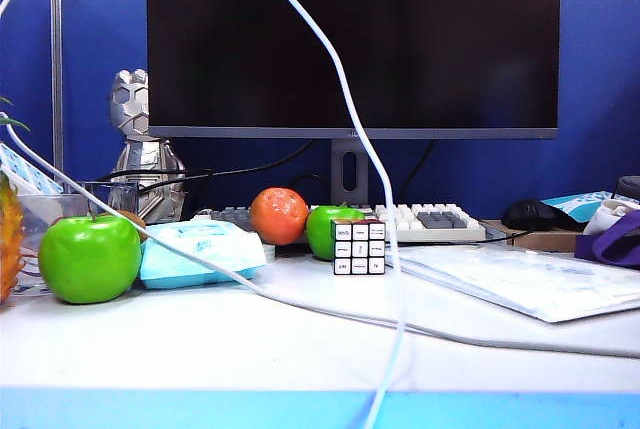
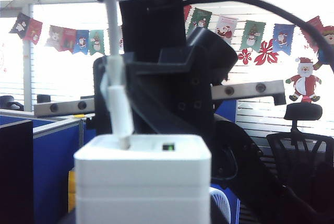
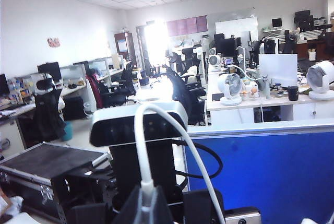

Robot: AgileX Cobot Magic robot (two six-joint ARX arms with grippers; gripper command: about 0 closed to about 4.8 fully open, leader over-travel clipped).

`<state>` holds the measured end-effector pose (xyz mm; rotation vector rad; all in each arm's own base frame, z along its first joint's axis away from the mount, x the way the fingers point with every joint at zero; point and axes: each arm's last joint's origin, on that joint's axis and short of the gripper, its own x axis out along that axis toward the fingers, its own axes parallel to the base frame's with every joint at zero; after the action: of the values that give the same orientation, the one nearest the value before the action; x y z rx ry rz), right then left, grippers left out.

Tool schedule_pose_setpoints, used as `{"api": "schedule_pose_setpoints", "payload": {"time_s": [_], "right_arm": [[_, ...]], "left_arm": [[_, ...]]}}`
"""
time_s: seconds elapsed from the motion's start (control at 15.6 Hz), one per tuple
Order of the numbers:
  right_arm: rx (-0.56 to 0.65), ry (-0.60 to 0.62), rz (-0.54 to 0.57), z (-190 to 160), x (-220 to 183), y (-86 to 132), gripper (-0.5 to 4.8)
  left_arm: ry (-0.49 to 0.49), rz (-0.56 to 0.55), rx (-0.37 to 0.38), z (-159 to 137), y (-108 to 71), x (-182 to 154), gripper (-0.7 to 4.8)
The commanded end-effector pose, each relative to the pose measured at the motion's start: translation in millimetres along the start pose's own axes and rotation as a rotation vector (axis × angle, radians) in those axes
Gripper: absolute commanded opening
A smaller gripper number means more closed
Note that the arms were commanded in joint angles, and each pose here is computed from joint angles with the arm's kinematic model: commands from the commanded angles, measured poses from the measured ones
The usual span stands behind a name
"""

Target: Pick up the Type-C charging cable and the charging base, insert one end of the Type-C charger into the corresponding slot on the base, and finally place the plugged-in charger back on the table.

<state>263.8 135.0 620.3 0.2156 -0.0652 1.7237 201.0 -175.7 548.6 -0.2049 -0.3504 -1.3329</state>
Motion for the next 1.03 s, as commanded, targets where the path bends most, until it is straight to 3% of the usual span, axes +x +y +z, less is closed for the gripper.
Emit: {"api": "schedule_pose_setpoints", "payload": {"time_s": [0.06, 1.03], "right_arm": [[-0.009, 0.026, 0.007, -0.4, -5.3, -2.1, -0.01], [0.012, 0.115, 0.075, -8.1, -8.5, -5.3, -0.01]], "left_arm": [[-0.100, -0.026, 0.067, 16.4, -6.8, -3.2, 0.17], [-0.122, -0.001, 0.061, 18.1, -6.3, -3.3, 0.17]]}}
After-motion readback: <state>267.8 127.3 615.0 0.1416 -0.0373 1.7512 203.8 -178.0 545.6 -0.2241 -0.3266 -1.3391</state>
